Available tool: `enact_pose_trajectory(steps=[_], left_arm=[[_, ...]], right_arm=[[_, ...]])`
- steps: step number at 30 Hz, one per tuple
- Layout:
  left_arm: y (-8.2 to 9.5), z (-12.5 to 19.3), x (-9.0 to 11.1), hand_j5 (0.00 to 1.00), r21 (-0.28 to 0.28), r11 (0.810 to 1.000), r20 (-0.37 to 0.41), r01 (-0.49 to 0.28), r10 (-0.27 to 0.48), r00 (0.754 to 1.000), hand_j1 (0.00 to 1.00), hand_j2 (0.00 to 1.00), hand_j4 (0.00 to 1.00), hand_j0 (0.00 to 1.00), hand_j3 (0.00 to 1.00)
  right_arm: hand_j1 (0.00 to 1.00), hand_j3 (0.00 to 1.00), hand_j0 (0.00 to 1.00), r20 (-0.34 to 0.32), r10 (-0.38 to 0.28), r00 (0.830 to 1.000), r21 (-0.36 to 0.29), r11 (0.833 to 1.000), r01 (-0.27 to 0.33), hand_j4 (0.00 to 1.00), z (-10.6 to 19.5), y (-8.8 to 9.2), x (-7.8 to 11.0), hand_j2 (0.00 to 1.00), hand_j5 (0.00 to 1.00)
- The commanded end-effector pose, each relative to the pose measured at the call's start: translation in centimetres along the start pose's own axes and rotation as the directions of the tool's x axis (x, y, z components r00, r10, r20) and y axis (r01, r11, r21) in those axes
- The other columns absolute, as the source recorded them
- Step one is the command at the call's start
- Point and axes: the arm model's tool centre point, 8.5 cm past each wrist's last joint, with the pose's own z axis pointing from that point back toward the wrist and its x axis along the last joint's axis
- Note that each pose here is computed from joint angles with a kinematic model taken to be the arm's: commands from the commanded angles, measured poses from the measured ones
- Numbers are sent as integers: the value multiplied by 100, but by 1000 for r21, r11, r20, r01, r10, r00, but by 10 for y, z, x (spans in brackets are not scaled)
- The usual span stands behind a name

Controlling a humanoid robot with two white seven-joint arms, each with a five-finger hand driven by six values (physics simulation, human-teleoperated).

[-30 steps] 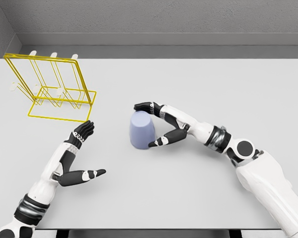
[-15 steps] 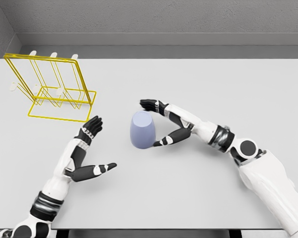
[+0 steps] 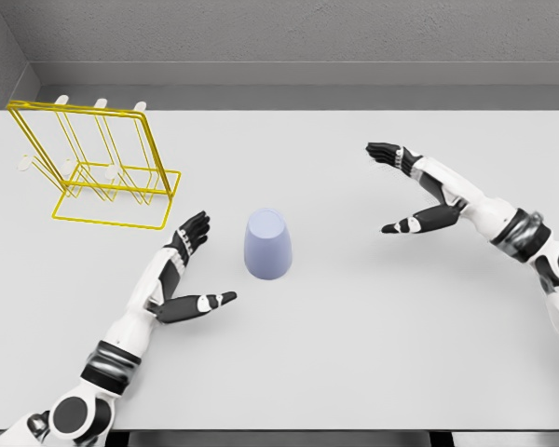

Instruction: Place the cup on the cup holder with both arms

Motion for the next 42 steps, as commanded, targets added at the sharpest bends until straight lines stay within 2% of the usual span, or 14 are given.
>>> enact_pose_trajectory(steps=[1,4,5,6,7,11,14,16,18,22,25,42], left_arm=[[-4,-2,-7,100,4,1000,-55,1,-1,998,100,100,100,100,100],[-9,-13,-7,100,12,1000,-43,-10,10,999,100,100,100,100,100],[-10,-15,-8,100,14,1000,-45,-13,14,999,100,100,100,100,100],[-13,-16,-9,100,19,1000,-44,-23,24,999,100,100,100,100,100],[-14,-19,-10,100,22,999,-44,-29,30,999,100,100,100,100,100],[-16,-27,-13,100,28,999,-41,-33,34,999,100,100,100,100,100],[-25,-31,-15,100,21,1000,-35,-19,19,999,100,100,100,100,100],[-30,-34,-15,100,17,1000,-28,-21,21,999,100,100,100,100,100],[-34,-36,-14,100,18,1000,-19,-21,22,1000,100,100,100,100,100],[-34,-40,-14,100,18,1000,-17,-21,21,1000,100,100,100,100,100],[-37,-43,-12,100,15,1000,-10,-26,27,1000,100,100,100,100,100],[-44,-51,-11,100,10,999,0,-42,42,999,100,100,100,100,100]], right_arm=[[100,100,100,-20,46,999,-30,998,-46,100,20,-24,6,100,100],[100,100,100,-56,119,991,-18,993,-120,100,42,-48,15,100,100],[100,100,100,-62,123,990,-17,992,-125,100,43,-49,15,100,100],[100,100,100,-72,121,990,-2,993,-121,100,44,-46,12,100,100],[100,100,100,-89,105,990,29,994,-103,100,43,-35,4,100,100],[100,100,100,-113,82,990,55,996,-76,100,43,-21,-8,100,100],[100,100,100,-130,83,988,26,996,-80,100,49,-33,-9,100,100],[100,100,100,-175,61,983,-2,998,-63,100,61,-36,-22,100,100],[100,100,100,-186,44,982,-5,999,-46,100,64,-31,-27,100,100],[100,100,100,-188,42,981,-12,999,-45,100,66,-32,-28,100,100],[100,100,100,-183,6,983,-65,998,-18,100,74,-40,-29,100,100],[100,100,100,-187,-16,982,-83,997,0,100,75,-38,-34,100,100]])
